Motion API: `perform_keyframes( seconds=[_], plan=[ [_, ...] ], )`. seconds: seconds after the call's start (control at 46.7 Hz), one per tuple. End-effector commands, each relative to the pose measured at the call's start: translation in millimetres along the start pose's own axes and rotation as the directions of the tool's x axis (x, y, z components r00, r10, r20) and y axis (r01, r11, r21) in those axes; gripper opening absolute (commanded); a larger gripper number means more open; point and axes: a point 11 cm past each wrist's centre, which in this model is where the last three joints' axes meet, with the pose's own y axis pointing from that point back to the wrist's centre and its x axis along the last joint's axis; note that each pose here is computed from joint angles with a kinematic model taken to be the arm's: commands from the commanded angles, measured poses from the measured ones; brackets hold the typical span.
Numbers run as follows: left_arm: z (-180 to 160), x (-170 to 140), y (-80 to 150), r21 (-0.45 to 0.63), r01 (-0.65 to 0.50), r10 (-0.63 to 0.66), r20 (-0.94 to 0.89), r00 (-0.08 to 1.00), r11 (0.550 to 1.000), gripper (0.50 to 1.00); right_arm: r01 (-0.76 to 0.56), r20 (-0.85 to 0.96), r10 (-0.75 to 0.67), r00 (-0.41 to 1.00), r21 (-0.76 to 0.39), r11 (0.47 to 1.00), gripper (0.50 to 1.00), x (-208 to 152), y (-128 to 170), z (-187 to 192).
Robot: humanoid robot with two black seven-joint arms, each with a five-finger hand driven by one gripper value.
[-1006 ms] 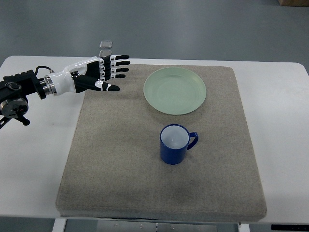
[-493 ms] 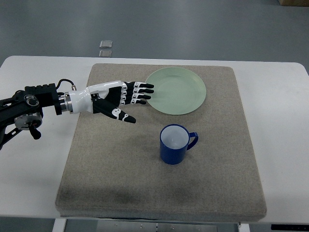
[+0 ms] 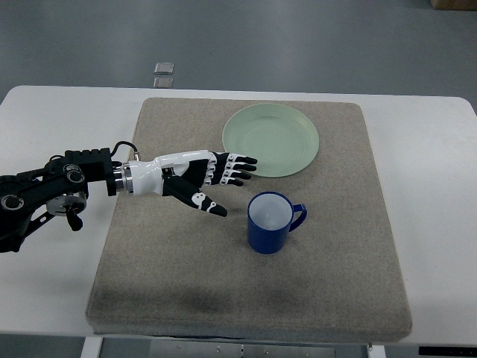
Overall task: Place cup left of plate with left hand
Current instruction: 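Reach the left hand across the pad toward the blue mug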
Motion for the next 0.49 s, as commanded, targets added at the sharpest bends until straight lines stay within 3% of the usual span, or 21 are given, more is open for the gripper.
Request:
perform_keyframes(
  seconds=[0.0, 0.471],
  plan=[
    [-4.1, -10.4, -10.8, -0.011, 0.026, -0.026, -0.018, 1.0, 1.0, 0.999, -0.001, 0.0, 0.001, 1.0, 0.0, 1.0, 0.932, 0.1, 0.0, -0.2],
    [-14.3, -36.7, -38.9, -0.021, 0.093, -0.094, -0.036, 0.995, 0.995, 0.999, 0.001, 0.0, -0.001, 1.0, 0.0, 1.0, 0.932, -0.1, 0.0, -0.2]
  ],
)
